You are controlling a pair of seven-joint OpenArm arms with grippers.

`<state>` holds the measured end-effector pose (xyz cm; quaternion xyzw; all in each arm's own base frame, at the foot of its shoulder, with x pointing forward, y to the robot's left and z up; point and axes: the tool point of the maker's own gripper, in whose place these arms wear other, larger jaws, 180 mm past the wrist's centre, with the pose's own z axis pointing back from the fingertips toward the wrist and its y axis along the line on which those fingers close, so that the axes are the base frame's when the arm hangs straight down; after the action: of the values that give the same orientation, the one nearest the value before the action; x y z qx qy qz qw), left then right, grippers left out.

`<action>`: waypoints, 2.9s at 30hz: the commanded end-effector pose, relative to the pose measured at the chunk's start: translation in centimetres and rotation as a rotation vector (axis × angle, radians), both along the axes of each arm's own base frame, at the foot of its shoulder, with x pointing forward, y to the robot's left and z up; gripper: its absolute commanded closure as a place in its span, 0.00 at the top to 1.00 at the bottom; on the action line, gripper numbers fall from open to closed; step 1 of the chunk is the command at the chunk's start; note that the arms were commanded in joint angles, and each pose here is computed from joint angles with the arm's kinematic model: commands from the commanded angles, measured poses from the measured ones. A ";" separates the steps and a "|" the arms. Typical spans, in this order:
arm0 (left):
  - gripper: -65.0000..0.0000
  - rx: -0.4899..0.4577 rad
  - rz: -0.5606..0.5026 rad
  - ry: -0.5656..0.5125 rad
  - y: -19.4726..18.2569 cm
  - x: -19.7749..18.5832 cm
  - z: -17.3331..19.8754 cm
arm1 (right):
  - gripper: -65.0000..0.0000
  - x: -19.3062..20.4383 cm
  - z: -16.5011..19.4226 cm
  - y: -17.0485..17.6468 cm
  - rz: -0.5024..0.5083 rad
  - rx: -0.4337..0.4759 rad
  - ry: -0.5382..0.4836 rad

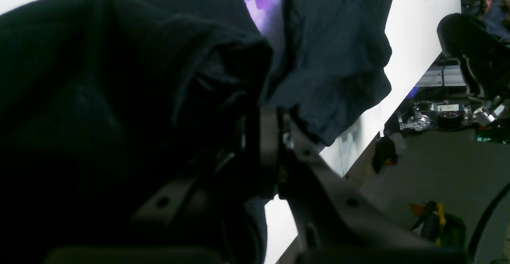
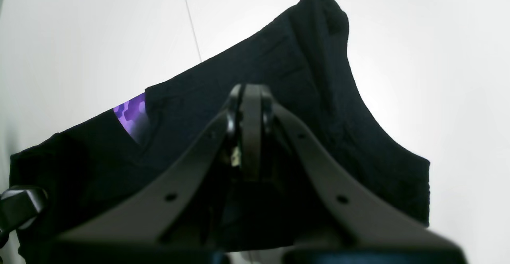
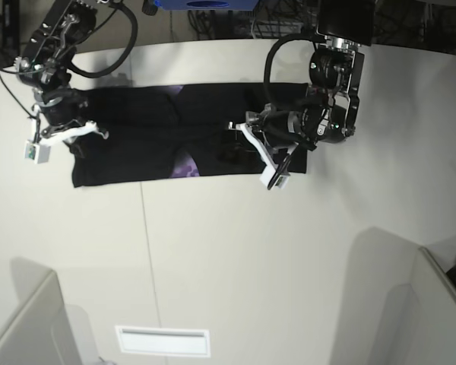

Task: Fold the T-shirt properly
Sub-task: 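Lift the strip end with the left gripper and fold it toward the right gripper, then release the folded end and raise the left gripper away, then grasp both ends of the folded strip with both grippers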

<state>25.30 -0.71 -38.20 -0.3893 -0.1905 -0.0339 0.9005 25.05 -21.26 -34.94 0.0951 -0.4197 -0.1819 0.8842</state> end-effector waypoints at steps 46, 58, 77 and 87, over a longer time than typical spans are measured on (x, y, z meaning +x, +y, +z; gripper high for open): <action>0.00 0.714 0.425 -0.120 37.0 -8.8 2.3 | 0.62 1.0 0.1 -1.8 -0.008 0.149 0.034; 0.00 0.743 0.293 -0.187 31.5 -8.9 -1.9 | 0.63 1.4 -5.3 -6.7 -0.067 0.275 0.243; 0.00 0.570 0.263 -0.221 21.1 -1.8 -3.5 | 0.62 -1.7 -9.0 -3.8 0.192 0.263 0.351; 0.00 0.523 0.235 -0.210 17.3 -1.0 -4.0 | 0.62 -2.3 -9.7 -1.1 0.244 0.307 0.373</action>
<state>23.92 16.16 -42.63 -0.1211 -0.3045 -0.0184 0.9446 24.33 -22.53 -43.59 0.2547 -0.2443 -0.1565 0.9225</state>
